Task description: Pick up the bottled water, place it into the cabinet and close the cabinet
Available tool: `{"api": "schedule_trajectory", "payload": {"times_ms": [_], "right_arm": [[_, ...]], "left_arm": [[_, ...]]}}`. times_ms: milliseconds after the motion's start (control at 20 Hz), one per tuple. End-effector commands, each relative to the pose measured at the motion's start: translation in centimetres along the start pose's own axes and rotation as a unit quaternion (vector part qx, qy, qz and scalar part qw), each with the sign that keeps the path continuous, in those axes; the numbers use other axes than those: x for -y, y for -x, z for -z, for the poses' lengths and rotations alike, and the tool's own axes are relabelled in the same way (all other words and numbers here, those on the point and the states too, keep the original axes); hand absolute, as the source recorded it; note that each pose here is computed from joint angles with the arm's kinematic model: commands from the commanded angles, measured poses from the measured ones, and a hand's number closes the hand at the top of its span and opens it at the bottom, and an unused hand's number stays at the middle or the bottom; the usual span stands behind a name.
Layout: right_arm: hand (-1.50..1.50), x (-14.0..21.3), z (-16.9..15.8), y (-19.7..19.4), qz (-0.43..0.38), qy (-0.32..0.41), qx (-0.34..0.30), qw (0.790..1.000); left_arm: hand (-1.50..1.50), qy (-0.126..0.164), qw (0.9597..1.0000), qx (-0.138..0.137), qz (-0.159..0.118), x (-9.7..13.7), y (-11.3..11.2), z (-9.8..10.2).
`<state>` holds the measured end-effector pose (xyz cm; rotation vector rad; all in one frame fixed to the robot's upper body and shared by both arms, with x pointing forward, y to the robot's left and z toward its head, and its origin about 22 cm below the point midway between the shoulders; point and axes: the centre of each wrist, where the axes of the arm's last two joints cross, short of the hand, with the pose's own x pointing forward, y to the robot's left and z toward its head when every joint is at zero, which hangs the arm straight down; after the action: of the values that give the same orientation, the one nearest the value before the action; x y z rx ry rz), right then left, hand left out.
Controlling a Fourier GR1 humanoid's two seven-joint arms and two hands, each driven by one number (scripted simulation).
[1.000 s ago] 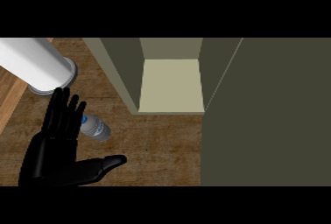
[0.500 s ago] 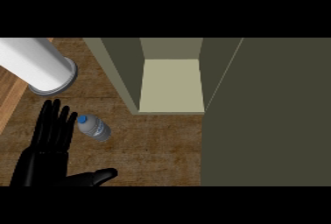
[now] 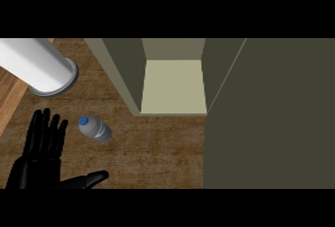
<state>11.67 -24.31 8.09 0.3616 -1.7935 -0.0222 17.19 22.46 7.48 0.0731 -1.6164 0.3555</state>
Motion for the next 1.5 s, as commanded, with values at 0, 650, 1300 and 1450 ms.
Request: {"api": "schedule_trajectory", "payload": {"times_ms": [0,650,1300,1450], "right_arm": [[-1.50,1.2,-0.4,0.5,0.000,0.005,0.002,1.000],[-1.50,-0.3,-1.2,0.8,-0.007,-0.016,0.005,1.000],[-1.50,-1.0,-2.3,1.5,0.003,-0.022,-0.002,1.000],[-1.50,0.4,-1.8,0.8,0.008,-0.013,0.012,1.000]], "left_arm": [[-1.50,-0.016,0.9999,0.005,0.000,-3.5,1.0,1.8],[-1.50,-0.024,0.9986,-0.015,0.045,-6.3,4.0,4.6],[-1.50,-0.043,0.9950,-0.087,0.027,-8.9,11.9,6.3],[-1.50,-0.046,0.9940,-0.099,0.013,-9.9,12.9,8.2]]}}
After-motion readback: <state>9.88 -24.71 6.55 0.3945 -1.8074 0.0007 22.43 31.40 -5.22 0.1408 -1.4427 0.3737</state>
